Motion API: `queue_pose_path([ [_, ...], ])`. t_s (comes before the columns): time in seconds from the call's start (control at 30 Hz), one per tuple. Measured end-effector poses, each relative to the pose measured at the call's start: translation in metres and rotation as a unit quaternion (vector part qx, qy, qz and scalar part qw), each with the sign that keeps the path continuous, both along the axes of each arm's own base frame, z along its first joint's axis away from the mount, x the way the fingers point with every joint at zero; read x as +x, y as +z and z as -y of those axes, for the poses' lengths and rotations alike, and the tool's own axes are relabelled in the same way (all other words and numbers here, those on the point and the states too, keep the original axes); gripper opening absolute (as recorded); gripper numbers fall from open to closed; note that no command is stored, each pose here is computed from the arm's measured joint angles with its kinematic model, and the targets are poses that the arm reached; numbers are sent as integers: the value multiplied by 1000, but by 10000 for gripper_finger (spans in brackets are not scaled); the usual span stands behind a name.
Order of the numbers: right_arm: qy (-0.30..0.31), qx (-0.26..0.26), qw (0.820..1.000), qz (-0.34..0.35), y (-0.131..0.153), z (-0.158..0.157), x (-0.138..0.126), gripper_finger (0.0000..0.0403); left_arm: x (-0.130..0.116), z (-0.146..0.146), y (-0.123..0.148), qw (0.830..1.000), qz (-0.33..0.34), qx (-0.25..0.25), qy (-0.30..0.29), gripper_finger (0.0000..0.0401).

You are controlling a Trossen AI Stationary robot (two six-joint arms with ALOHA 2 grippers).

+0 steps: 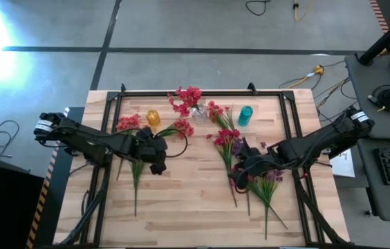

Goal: Sort flowers into vase by color
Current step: Put the purple flowers into the blue vase

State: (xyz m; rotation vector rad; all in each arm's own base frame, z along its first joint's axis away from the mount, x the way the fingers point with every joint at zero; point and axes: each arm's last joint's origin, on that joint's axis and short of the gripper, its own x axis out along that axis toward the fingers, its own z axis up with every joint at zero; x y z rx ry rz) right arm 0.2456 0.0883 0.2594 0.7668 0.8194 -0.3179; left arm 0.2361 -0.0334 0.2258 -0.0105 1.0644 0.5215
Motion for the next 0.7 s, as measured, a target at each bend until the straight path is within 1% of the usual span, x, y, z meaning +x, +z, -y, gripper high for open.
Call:
queue_pose_path([
  [0.07,-15,17,1000,-5,-2,-1,2,272,-1,0,-1,1000,-1,0,2,262],
  [0.17,-21,24,999,-25,-10,-3,7,265,0,0,-1,1000,0,-1,2,262],
  [0.3,-29,20,997,-67,-15,-6,13,258,0,0,-1,1000,-2,0,0,262],
  [0.53,-40,-21,986,-159,-10,-7,17,256,-1,0,-1,1000,-3,1,-1,262],
  [0.63,-42,-41,977,-207,-10,-5,12,254,-1,0,-1,1000,-3,1,-1,262],
  [0.7,-49,-43,967,-245,-11,-3,4,253,-1,0,-1,1000,-3,1,-1,262],
])
